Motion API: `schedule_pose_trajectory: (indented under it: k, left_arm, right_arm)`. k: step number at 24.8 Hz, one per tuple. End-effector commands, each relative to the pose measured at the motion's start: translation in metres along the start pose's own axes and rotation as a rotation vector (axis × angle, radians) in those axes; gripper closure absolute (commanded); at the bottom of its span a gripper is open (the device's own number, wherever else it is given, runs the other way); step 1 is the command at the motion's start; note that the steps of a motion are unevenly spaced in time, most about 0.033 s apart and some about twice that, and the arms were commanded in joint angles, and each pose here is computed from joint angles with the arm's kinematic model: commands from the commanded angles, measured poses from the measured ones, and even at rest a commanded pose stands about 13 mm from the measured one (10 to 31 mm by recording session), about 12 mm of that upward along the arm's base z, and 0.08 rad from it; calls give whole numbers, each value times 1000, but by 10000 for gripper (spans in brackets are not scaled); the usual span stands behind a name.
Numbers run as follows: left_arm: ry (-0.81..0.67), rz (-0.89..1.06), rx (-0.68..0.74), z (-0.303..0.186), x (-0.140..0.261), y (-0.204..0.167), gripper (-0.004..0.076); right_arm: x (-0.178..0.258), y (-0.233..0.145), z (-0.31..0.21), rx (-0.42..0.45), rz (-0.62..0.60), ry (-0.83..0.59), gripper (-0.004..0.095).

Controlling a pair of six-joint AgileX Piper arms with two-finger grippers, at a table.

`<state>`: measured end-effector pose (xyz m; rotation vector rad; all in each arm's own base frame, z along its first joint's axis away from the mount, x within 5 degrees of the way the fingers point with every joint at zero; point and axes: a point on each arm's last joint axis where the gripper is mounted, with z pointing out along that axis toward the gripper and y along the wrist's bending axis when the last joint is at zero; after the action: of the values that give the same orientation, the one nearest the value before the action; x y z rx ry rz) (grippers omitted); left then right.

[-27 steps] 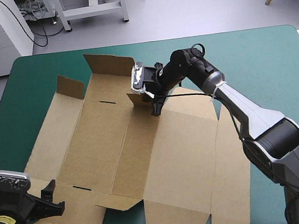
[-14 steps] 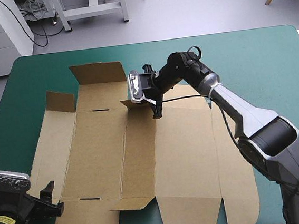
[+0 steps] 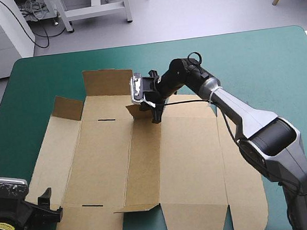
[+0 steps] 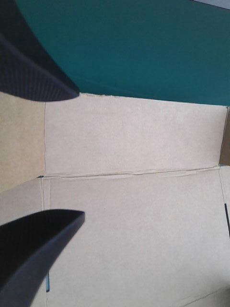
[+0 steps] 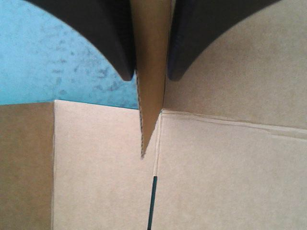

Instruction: Fold the box

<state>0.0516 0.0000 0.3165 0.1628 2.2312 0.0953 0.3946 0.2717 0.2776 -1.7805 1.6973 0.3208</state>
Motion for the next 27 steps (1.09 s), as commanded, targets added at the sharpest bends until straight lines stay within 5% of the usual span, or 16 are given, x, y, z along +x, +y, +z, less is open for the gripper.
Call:
schedule_pose_trajectory:
  k: [1,7,13,16,22,27]
  left_arm:
    - [-74,-47,-22,-6,-12,3,267]
    - [33,-90,-80,1,-33,14,267]
    - [175,-99,-63,15,-78,23,267]
    - [290,-96,-89,28,-96,31,267]
    - [491,-157,-162,54,-92,51,267]
    - [534,-296,-113,72,-89,65,267]
  right_arm:
    - [-27,-10,-52,133,67,-110,478]
    - [-24,-18,-148,271,367,-193,409]
    - [-4,1,-204,166,661,-117,409]
    - [8,10,-229,255,825,-81,409]
    - [29,22,-249,326,924,-36,407]
    - [42,30,-237,279,948,3,408]
